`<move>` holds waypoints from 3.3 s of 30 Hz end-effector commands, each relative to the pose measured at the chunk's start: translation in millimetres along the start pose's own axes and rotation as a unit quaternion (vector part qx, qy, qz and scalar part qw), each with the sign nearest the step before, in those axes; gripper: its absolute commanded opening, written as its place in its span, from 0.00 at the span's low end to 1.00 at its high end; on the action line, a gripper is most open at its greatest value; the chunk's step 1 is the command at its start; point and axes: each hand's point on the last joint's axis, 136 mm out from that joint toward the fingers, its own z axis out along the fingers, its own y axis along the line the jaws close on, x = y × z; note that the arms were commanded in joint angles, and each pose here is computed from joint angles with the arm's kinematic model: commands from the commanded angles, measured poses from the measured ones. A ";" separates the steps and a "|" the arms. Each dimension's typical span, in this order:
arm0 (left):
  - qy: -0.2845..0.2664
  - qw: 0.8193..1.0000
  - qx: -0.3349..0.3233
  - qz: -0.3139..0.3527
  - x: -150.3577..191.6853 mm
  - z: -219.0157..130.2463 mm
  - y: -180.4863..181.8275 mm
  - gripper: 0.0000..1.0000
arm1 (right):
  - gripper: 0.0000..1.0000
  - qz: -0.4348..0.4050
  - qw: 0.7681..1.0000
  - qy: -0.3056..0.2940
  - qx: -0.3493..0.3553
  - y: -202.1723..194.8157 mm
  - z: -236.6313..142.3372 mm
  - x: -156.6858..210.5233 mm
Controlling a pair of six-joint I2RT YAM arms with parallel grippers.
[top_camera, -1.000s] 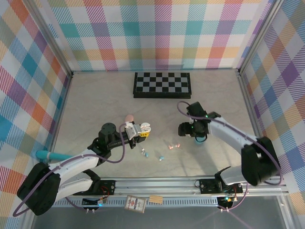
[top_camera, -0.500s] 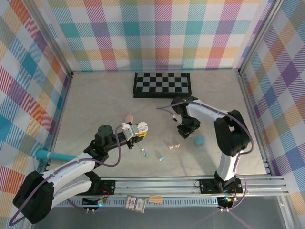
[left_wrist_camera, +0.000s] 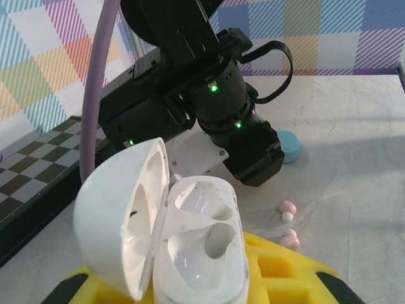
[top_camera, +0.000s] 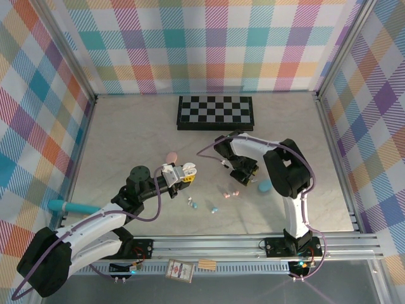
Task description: Insert wireless bluetooth earbuds into charging case
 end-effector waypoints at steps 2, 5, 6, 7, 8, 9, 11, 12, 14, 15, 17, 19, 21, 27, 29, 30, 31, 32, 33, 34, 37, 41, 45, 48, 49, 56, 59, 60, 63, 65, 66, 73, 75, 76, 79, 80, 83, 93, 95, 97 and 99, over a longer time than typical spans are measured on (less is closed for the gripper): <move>-0.001 1.000 0.002 0.008 2.9 -0.7 -2.6 0.00 | 0.41 -0.023 0.999 0.030 0.006 -1.6 0.1 9.4; -0.002 1.000 0.002 0.007 2.2 -1.3 -2.9 0.00 | 0.38 -0.024 0.999 0.033 0.006 -0.9 2.7 8.7; -0.003 1.000 0.002 0.008 1.8 -1.4 -3.1 0.00 | 0.37 -0.025 0.999 0.034 0.005 -0.7 3.3 8.4; -0.003 1.000 0.003 0.008 1.7 -1.6 -3.4 0.00 | 0.35 -0.025 0.999 0.035 0.005 -0.2 4.6 8.0; -0.003 1.000 0.003 0.008 1.5 -1.8 -3.4 0.00 | 0.35 -0.026 0.999 0.035 0.004 0.4 5.2 7.3; -0.004 1.000 0.002 0.009 0.7 -2.0 -3.2 0.00 | 0.34 -0.026 0.999 0.037 0.003 0.6 6.1 7.4; -0.005 1.000 0.002 0.009 -0.1 -2.5 -3.3 0.00 | 0.34 -0.028 0.999 0.040 0.002 1.4 8.2 7.9; -0.005 1.000 0.002 0.009 0.1 -2.7 -3.5 0.00 | 0.32 -0.027 0.999 0.042 -0.001 2.1 8.7 8.1; -0.005 1.000 0.002 0.009 -0.3 -2.9 -3.3 0.00 | 0.30 -0.027 0.999 0.043 -0.004 3.4 9.8 8.1; -0.004 1.000 0.002 0.009 0.0 -3.0 -3.5 0.00 | 0.29 -0.028 0.999 0.043 -0.006 4.1 9.8 8.2; -0.006 1.000 0.002 0.009 -1.0 -3.1 -3.5 0.00 | 0.28 -0.027 0.999 0.043 -0.010 5.3 10.0 8.3; -0.005 1.000 0.003 0.009 -1.0 -3.1 -3.5 0.00 | 0.26 -0.027 0.999 0.043 -0.015 6.6 10.4 8.6; -0.005 1.000 0.002 0.009 -0.9 -3.0 -3.5 0.00 | 0.26 -0.022 0.999 0.040 -0.019 6.5 9.7 8.4; -0.005 1.000 0.004 0.009 -0.9 -2.9 -3.9 0.00 | 0.24 0.007 0.999 0.003 -0.047 8.6 1.3 3.4; -0.006 1.000 0.005 0.008 -1.1 -2.8 -4.2 0.00 | 0.24 0.022 0.998 -0.015 -0.060 8.5 -3.6 1.9; -0.006 1.000 0.005 0.007 -0.7 -2.6 -4.4 0.00 | 0.24 0.028 0.997 -0.025 -0.068 9.6 -6.8 0.9; -0.006 1.000 0.005 0.007 -1.0 -2.4 -4.2 0.00 | 0.24 0.037 0.995 -0.039 -0.081 11.0 -11.2 -0.6; -0.007 1.000 0.006 0.007 -1.2 -2.1 -4.3 0.00 | 0.24 0.047 0.993 -0.059 -0.096 12.8 -17.2 -3.7; -0.008 1.000 0.007 0.006 -1.1 -1.8 -4.5 0.00 | 0.24 0.057 0.989 -0.076 -0.110 14.0 -22.3 -5.8; -0.008 1.000 0.008 0.005 -0.8 -1.5 -4.8 0.00 | 0.24 0.066 0.985 -0.097 -0.126 16.3 -28.7 -8.8; -0.014 1.000 0.006 0.001 -0.4 0.5 -3.8 0.00 | 0.24 0.095 0.968 -0.154 -0.175 20.8 -47.2 -15.7; -0.022 1.000 0.007 -0.010 0.3 6.1 -2.2 0.00 | 0.23 0.132 0.936 -0.223 -0.238 23.9 -72.3 -20.7; -0.020 1.000 -0.011 -0.016 2.1 13.8 7.0 0.00 | 0.23 0.162 0.894 -0.287 -0.303 27.0 -101.0 -23.1; -0.018 0.999 -0.033 -0.019 4.6 20.4 17.3 0.00 | 0.22 0.170 0.861 -0.332 -0.346 28.7 -123.7 -23.5; -0.018 0.999 -0.040 -0.020 4.8 22.7 20.8 0.00 | 0.22 0.174 0.849 -0.344 -0.361 29.6 -131.1 -22.4; -0.021 0.999 -0.039 -0.016 9.9 44.7 23.8 0.00 | 0.22 0.191 0.765 -0.426 -0.444 26.8 -179.7 -14.7; -0.025 0.999 -0.033 -0.011 9.0 56.1 20.8 0.00 | 0.22 0.188 0.733 -0.450 -0.474 27.4 -198.7 -11.1; -0.027 0.999 -0.033 -0.010 8.1 59.1 20.3 0.00 | 0.22 0.188 0.726 -0.455 -0.481 27.4 -202.9 -10.6; -0.037 0.999 -0.030 -0.007 4.0 69.4 19.0 0.00 | 0.22 0.180 0.697 -0.474 -0.507 29.2 -220.1 -8.0; -0.041 0.999 -0.023 -0.007 1.6 76.2 16.1 0.00 | 0.22 0.177 0.676 -0.483 -0.528 30.4 -230.0 -6.9; -0.042 0.999 -0.021 -0.007 1.2 78.8 15.0 0.00 | 0.22 0.173 0.668 -0.488 -0.535 30.8 -234.5 -6.6; -0.055 0.998 -0.016 -0.013 -6.2 92.3 11.4 0.00 | 0.21 0.174 0.634 -0.495 -0.568 32.6 -246.5 -6.2; -0.058 0.998 -0.015 -0.013 -7.2 95.6 10.1 0.00 | 0.21 0.174 0.625 -0.496 -0.576 32.9 -247.4 -7.5; -0.058 0.998 -0.013 -0.013 -7.5 97.2 9.1 0.00 | 0.21 0.174 0.621 -0.498 -0.580 33.3 -247.9 -8.9; -0.063 0.998 -0.010 -0.013 -10.3 99.0 8.4 0.00 | 0.21 0.175 0.613 -0.498 -0.588 35.4 -249.4 -12.3; -0.064 0.998 -0.011 -0.013 -11.0 99.3 8.6 0.00 | 0.21 0.177 0.613 -0.496 -0.588 36.2 -248.2 -13.3; -0.067 0.998 -0.013 -0.015 -13.4 99.0 9.8 0.00 | 0.21 0.179 0.613 -0.495 -0.588 37.1 -246.2 -15.1; -0.073 0.997 -0.024 -0.020 -17.6 101.2 14.0 0.00 | 0.21 0.181 0.618 -0.487 -0.590 44.4 -241.5 -19.5; -0.075 0.997 -0.030 -0.020 -19.7 101.1 16.2 0.00 | 0.20 0.182 0.620 -0.486 -0.588 45.7 -239.8 -20.4; -0.076 0.996 -0.035 -0.023 -20.1 101.7 18.0 0.00 | 0.20 0.185 0.622 -0.483 -0.588 46.4 -237.4 -21.5; -0.077 0.996 -0.036 -0.023 -21.1 102.1 18.8 0.00 | 0.20 0.188 0.624 -0.481 -0.587 46.9 -234.8 -22.9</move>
